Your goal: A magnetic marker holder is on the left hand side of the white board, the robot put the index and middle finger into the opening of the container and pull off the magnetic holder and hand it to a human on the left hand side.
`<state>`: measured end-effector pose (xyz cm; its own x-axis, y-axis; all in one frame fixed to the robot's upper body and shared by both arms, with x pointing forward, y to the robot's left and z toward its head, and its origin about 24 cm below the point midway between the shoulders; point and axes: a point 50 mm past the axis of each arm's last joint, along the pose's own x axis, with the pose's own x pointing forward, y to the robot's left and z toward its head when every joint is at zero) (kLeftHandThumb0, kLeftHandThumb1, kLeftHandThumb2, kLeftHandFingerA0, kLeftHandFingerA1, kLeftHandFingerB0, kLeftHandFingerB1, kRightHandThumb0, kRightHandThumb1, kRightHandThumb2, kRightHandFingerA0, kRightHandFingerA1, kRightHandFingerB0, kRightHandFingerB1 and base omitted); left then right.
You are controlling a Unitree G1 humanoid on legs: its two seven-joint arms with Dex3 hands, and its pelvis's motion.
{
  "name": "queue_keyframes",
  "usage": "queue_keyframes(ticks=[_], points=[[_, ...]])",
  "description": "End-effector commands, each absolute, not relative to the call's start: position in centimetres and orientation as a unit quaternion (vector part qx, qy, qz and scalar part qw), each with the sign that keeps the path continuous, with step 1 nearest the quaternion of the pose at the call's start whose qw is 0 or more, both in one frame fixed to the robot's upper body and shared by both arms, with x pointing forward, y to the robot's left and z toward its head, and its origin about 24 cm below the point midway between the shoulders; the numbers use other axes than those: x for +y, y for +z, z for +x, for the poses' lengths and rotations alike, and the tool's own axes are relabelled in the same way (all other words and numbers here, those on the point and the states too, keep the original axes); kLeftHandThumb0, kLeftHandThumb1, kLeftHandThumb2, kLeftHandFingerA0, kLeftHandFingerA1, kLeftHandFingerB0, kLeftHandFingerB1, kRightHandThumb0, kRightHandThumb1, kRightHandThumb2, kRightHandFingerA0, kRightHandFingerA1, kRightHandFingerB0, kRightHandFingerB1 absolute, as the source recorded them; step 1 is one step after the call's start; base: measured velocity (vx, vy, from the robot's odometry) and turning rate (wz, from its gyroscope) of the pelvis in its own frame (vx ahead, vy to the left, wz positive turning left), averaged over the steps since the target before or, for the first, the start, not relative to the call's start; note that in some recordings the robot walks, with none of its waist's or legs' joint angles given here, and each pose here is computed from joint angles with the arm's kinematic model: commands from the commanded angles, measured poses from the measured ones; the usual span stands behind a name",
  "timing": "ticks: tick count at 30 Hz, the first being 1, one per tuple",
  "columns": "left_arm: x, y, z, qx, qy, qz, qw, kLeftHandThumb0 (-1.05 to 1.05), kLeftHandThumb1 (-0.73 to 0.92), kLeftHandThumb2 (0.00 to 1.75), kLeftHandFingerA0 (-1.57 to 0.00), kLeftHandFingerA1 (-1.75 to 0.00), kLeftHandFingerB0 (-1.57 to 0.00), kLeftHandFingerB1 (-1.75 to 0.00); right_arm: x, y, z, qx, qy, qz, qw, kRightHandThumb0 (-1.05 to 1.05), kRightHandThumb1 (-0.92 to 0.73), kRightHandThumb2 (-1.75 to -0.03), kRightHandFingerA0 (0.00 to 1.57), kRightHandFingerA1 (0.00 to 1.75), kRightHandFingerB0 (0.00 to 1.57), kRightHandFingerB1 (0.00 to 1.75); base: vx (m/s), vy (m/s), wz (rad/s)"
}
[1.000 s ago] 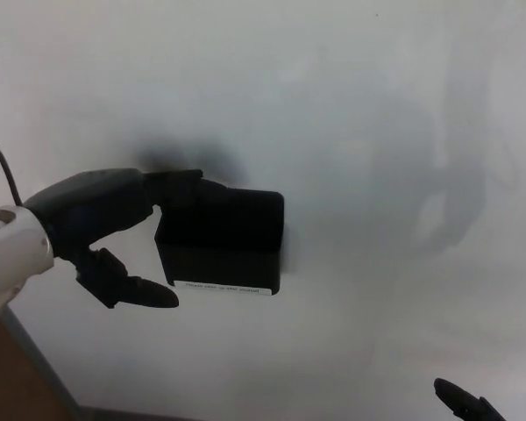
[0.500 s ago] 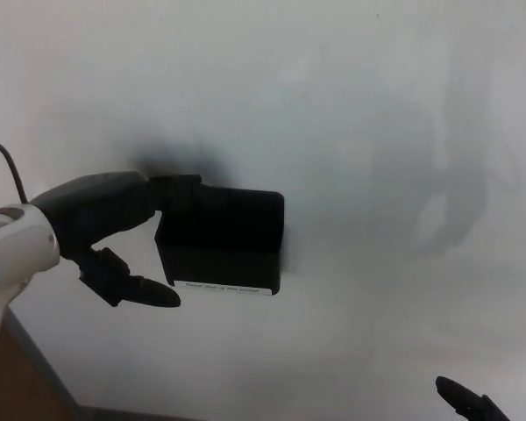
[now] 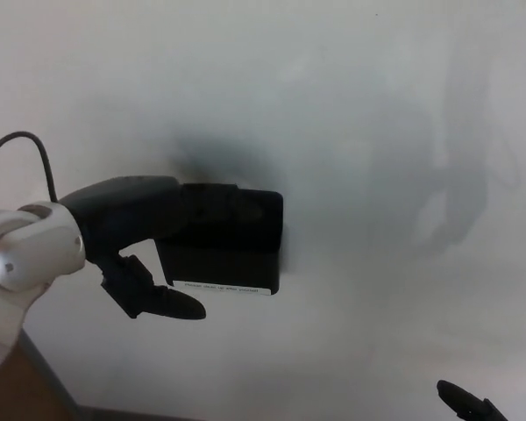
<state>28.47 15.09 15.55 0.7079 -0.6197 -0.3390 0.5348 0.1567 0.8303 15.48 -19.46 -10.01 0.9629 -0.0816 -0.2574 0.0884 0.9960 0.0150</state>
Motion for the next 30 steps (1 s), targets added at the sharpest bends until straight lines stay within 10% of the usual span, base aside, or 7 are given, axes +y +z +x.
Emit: queue_keyframes(ticks=[1, 14, 16, 17, 30], points=[[14.8, 15.0, 28.8, -0.014, -0.388, 0.529, 0.754, -0.77, 0.44, 0.79, -0.25, -0.43, -0.16, -0.37, -19.9, -10.1, 15.1, 0.131, -0.051, 0.01, 0.99, -0.63, -0.59, -0.91, 0.57, 0.59, 0.35, 0.5, 0.0, 0.0, 0.0], [15.6, 13.4, 30.2, 0.043, -0.385, 0.54, 0.747, -0.77, 0.44, 0.77, -0.17, -0.4, -0.11, -0.35, -19.9, -9.9, 15.6, 0.125, -0.048, 0.014, 0.991, -0.64, -0.6, -0.9, 0.57, 0.58, 0.36, 0.5, 0.0, 0.0, 0.0], [15.4, 13.5, 30.5, 0.048, -0.382, 0.55, 0.741, -0.77, 0.44, 0.78, -0.18, -0.4, -0.11, -0.36, -20.0, -9.8, 15.7, 0.123, -0.046, 0.006, 0.991, -0.61, -0.73, -0.61, 0.63, 0.46, 0.41, 0.37, 0.0, 0.0, 0.0], [15.4, 13.4, 30.7, 0.047, -0.381, 0.552, 0.74, -0.76, 0.43, 0.78, -0.2, -0.41, -0.12, -0.36, -19.9, -9.8, 15.8, 0.123, -0.046, 0.006, 0.991, -0.65, -0.59, -0.91, 0.56, 0.59, 0.37, 0.5, 0.0, 0.0, 0.0], [14.0, 14.2, 31.9, 0.026, -0.37, 0.589, 0.718, -0.8, 0.45, 0.81, -0.22, -0.42, -0.11, -0.36, -19.8, -9.7, 16.0, 0.121, -0.04, -0.02, 0.992, -0.65, -0.59, -0.92, 0.59, 0.58, 0.37, 0.5, 0.0, 0.0, 0.0]])
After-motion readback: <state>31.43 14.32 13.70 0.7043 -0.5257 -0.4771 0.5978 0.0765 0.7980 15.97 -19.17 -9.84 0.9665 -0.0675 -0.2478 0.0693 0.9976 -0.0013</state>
